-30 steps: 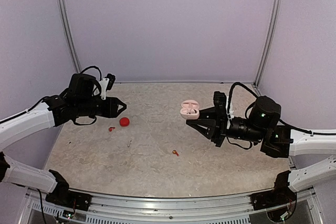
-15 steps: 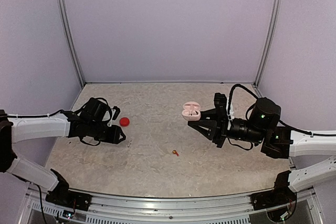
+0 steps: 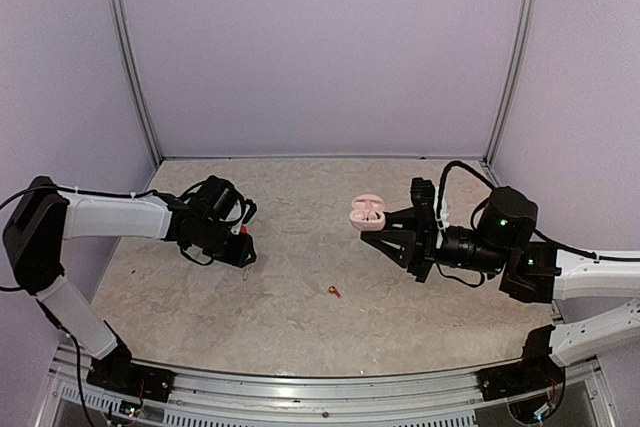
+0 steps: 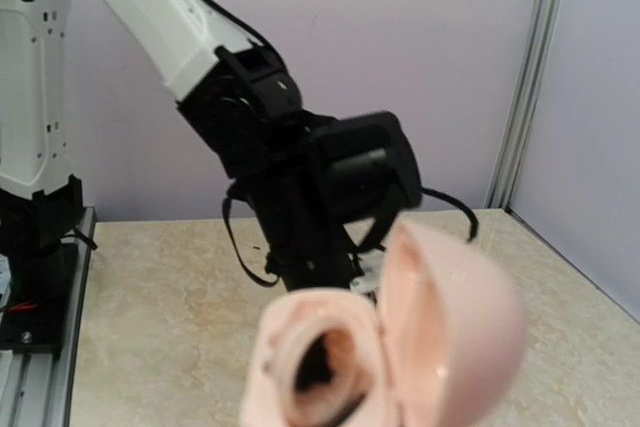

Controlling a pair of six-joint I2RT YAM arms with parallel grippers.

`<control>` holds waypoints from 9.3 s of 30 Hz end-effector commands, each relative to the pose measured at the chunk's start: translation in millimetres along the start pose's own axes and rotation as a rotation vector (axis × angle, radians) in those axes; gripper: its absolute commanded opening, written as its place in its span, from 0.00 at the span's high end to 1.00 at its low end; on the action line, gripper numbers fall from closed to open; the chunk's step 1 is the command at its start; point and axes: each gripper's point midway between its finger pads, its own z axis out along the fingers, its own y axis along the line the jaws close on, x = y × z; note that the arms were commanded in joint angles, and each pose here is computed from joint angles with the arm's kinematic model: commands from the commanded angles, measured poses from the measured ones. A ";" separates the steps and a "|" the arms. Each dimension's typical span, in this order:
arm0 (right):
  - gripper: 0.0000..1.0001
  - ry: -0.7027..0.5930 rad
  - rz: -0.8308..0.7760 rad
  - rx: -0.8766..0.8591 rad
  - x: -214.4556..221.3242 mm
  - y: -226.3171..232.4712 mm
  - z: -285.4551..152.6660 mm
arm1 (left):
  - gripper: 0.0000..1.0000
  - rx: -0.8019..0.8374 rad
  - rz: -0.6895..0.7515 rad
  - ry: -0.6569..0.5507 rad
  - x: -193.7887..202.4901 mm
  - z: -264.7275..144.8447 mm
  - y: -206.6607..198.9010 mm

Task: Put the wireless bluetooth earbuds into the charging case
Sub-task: Pick up the left earbud from the center of the board, then insert the left earbud into the left side groove of the charging case, then adjust the left earbud in the left side groove of the charging case.

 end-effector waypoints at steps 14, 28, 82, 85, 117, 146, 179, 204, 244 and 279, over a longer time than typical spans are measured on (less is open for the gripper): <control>1.00 -0.012 -0.003 0.018 -4.2 -4.7 -4.9 | 0.73 -0.139 0.121 0.189 13.7 27.0 9.6; 1.00 -0.007 -0.009 0.019 -2.2 -5.3 -4.1 | 0.88 -0.137 0.143 0.242 27.7 35.9 7.8; 1.00 -0.148 0.114 -0.144 -51.1 9.5 20.1 | 0.94 0.781 0.610 -1.173 -82.1 -332.7 -272.6; 1.00 -0.148 0.125 -0.171 -52.0 14.3 20.9 | 0.94 0.767 0.644 -1.167 -79.3 -325.2 -279.3; 1.00 -0.159 0.119 -0.232 -51.6 26.6 18.0 | 0.94 0.734 0.712 -1.114 -74.8 -292.4 -297.3; 1.00 -0.184 0.098 -0.252 -60.7 30.3 12.3 | 0.77 0.707 0.774 -1.011 -54.0 -267.0 -285.7; 1.00 -0.129 0.097 -0.157 -46.4 16.8 18.0 | 0.36 0.708 0.575 -1.024 -73.6 -286.3 -276.7; 1.00 -0.127 0.070 -0.181 -48.6 24.9 18.9 | 0.55 0.756 0.507 -0.984 -87.9 -277.5 -270.1; 1.00 -0.127 0.066 -0.144 -48.8 21.0 11.0 | 0.37 0.829 0.546 -0.971 -78.2 -287.4 -247.9; 1.00 -0.122 0.061 -0.196 -49.0 29.2 15.9 | 0.62 0.866 0.575 -0.922 -79.5 -279.0 -276.4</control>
